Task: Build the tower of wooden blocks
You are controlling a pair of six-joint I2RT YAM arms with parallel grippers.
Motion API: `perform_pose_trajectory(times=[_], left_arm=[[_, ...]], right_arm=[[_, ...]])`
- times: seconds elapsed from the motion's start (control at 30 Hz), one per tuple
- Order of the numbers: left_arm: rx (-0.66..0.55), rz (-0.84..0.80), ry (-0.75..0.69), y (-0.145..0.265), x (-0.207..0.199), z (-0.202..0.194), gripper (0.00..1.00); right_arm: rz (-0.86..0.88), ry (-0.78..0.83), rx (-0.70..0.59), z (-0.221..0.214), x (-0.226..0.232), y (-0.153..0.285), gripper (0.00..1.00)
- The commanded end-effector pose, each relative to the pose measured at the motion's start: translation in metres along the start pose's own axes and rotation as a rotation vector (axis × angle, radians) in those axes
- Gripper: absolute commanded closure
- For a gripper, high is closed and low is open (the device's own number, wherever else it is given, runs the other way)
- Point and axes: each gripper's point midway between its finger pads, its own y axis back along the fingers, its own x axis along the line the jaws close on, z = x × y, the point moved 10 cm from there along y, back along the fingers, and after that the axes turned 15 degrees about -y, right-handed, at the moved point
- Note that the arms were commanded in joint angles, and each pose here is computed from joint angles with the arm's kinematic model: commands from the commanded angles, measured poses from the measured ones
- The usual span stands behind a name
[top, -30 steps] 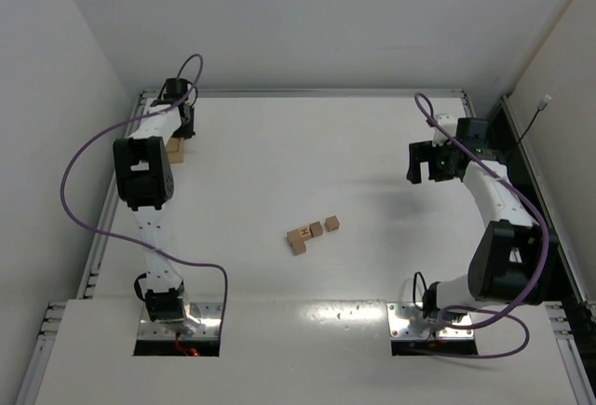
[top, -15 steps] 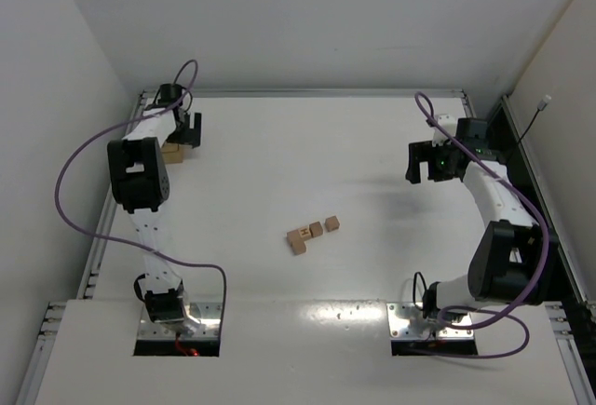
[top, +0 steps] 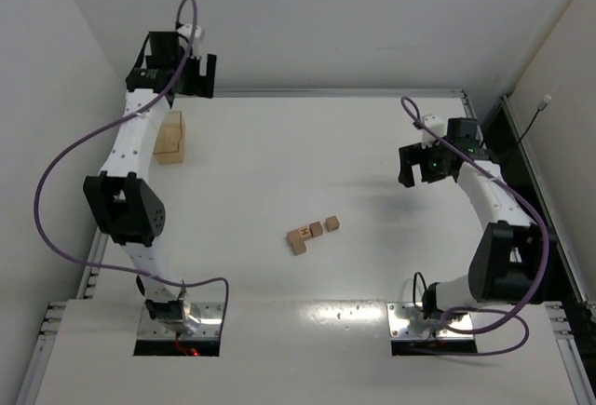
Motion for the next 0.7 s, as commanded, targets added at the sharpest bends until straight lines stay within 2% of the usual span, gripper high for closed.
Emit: perform_pose_trajectory(times=[0.0,0.1,0.13,0.2,0.27,0.3,0.43,0.57,0.67], left_arm=[[0.037,-0.372,-0.137,0.032,-0.074,-0.020,0.14],[0.097,-0.522,-0.188,0.040,-0.131,-0.060,0.14],[0.079,-0.529,-0.185,0.048,-0.138,-0.063,0.14],[0.146,-0.557,-0.170,0.047,-0.157,-0.090,0.14],[0.190,-0.553,-0.127,0.044,-0.162,-0.103,0.14],[0.193,-0.523,-0.102,0.041,-0.156,-0.103,0.14],[0.251,-0.475,0.001,0.026,-0.143,-0.114,0.14],[0.273,-0.482,0.060,0.019,-0.137,-0.115,0.11],[0.294,-0.468,0.065,0.012,-0.134,-0.116,0.11]], right_arm=[[0.115,0.251,-0.011,0.008,0.021,0.013,0.08],[0.192,0.482,-0.029,0.005,0.036,0.029,0.08],[0.236,0.534,-0.041,-0.003,0.042,0.031,0.09],[0.290,0.721,-0.128,-0.011,0.058,0.050,0.14],[0.355,0.836,-0.184,-0.018,0.072,0.061,0.23],[0.409,0.933,-0.163,-0.025,0.080,0.058,0.23],[0.585,1.029,-0.095,-0.034,0.104,0.039,0.16],[0.713,1.129,-0.034,-0.033,0.130,0.020,0.16],[0.787,1.215,0.070,-0.040,0.148,0.000,0.19]])
